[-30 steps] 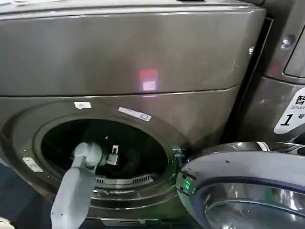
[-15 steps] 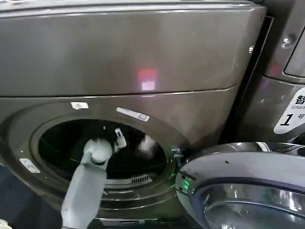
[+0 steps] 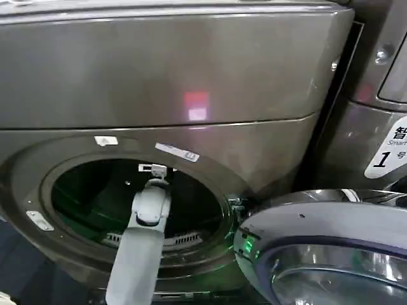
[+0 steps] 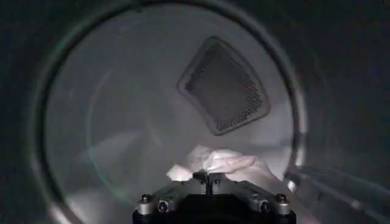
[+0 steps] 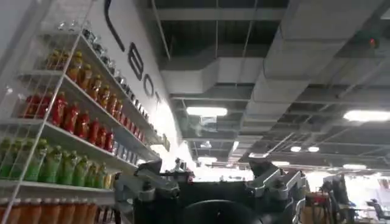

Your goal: Grasp the clothes from the dryer.

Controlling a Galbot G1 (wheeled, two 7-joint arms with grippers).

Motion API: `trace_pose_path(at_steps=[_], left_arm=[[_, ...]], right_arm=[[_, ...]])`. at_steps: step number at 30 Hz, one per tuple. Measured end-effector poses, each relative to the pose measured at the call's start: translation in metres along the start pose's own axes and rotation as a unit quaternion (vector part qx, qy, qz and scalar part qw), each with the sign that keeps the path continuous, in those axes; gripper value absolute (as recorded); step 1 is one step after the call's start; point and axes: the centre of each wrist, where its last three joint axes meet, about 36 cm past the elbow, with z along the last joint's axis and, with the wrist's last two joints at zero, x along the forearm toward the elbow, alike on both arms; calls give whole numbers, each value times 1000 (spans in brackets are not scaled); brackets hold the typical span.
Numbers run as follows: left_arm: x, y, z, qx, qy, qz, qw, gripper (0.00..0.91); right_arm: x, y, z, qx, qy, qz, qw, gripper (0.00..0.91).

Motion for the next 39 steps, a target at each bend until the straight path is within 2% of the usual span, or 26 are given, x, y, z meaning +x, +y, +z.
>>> trace_pose_path(at_steps=[12,24,39], left_arm=[[4,3,0,29,8,-25,999,0],[4,4,-3,36,9,-31,999,0],[4,6,-2,37,11,-29,999,0]], right_arm=[[3,-1,-9,-15,1,4,1000,907],[3,-4,-6,-14,1,8,1000,907],[3,-5,-10,-3,19,19,1000,907]])
